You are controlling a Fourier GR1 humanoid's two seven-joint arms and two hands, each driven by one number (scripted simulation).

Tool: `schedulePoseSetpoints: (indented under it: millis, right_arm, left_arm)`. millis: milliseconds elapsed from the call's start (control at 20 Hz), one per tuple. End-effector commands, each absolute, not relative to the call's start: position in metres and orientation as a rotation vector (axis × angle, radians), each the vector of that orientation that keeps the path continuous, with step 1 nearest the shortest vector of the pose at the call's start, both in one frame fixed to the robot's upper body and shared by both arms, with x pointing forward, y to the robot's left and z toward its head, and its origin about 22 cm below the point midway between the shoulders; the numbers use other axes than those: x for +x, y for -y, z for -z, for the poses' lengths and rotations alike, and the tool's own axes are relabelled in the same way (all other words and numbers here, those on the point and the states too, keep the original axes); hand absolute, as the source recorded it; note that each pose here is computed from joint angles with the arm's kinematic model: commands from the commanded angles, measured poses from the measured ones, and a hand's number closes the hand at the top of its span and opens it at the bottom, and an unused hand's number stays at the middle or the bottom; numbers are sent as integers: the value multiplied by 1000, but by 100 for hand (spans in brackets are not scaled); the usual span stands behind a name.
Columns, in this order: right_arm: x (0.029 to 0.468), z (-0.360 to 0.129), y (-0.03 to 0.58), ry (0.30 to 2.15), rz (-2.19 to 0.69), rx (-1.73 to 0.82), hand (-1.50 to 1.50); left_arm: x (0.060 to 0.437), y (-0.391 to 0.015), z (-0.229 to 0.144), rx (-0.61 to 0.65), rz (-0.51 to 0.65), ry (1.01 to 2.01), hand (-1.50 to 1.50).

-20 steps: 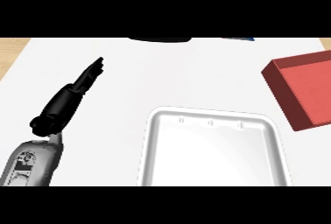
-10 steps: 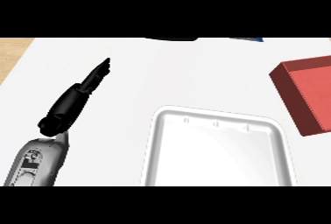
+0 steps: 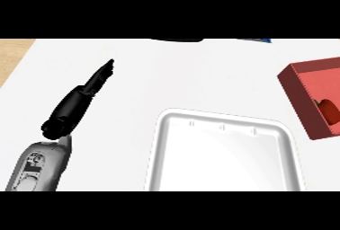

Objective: Pick the bell pepper from the tray and place it in the cardboard box

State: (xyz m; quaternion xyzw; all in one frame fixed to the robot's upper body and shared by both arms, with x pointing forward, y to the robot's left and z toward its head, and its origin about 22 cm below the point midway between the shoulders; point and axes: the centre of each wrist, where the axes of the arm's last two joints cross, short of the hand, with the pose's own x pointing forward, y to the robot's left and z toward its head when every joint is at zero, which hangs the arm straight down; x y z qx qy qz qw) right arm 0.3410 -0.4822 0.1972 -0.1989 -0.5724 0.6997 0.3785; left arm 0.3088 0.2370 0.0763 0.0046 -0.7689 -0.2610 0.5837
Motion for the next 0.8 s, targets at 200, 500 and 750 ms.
schedulePoseSetpoints:
  millis: [200, 500, 750]
  right_arm:
    - [356, -146, 462, 1867, -1282, 99, -150]
    - [358, -133, 467, 1809, -905, 198, -150]
    - [359, -154, 483, 1822, -718, 241, -150]
  left_arm:
    - [309, -246, -77, 43, 582, 1786, 0]
    - [305, -242, -70, 17, 589, 1782, 0]
    - [309, -238, -76, 4, 593, 1807, 0]
